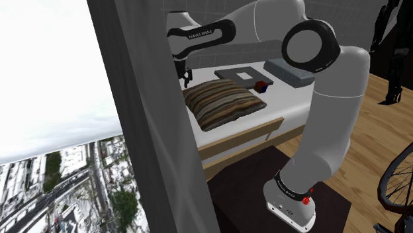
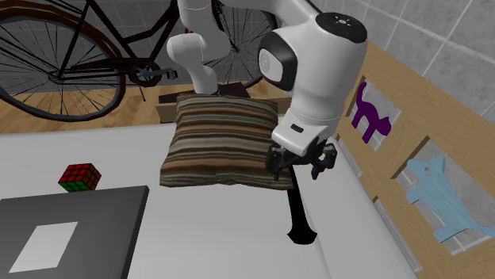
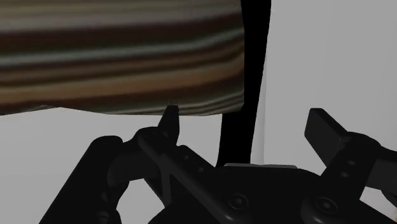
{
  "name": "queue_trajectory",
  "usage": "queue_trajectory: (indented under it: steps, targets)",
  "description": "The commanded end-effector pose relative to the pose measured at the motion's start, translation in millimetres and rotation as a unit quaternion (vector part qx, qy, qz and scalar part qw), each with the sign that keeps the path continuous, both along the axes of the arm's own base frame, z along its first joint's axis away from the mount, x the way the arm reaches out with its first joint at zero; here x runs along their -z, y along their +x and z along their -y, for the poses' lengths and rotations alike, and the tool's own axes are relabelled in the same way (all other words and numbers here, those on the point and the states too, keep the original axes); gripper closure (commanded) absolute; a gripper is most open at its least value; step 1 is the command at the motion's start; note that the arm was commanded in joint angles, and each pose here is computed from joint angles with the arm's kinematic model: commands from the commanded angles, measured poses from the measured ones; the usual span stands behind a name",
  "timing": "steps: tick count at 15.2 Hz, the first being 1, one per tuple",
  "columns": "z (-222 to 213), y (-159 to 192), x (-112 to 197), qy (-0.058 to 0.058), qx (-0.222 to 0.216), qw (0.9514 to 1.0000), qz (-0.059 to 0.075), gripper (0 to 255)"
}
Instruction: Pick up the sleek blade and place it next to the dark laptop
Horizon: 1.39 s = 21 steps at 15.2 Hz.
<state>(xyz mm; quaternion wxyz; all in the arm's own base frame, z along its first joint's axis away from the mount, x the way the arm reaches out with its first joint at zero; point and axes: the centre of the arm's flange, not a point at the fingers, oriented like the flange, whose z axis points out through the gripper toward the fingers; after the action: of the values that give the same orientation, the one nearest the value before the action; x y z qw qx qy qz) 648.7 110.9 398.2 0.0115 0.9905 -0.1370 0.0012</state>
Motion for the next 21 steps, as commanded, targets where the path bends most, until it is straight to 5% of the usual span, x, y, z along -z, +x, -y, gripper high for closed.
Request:
queue_trajectory:
  steps: [1, 9, 17, 18, 21]
  targets:
    - [0.0, 23.7, 14.3, 0.0, 0.017, 0.9999, -0.002, 0]
    - [0.9, 25.5, 55.4, 0.0, 0.018, 0.9998, -0.002, 0]
    - [0.9, 25.5, 55.4, 0.0, 0.018, 0.9998, -0.002, 0]
    - [0.9, 25.5, 55.4, 0.0, 0.018, 0.9998, -0.002, 255]
    - [0.9, 25.9, 55.9, 0.0, 0.018, 0.9998, -0.002, 255]
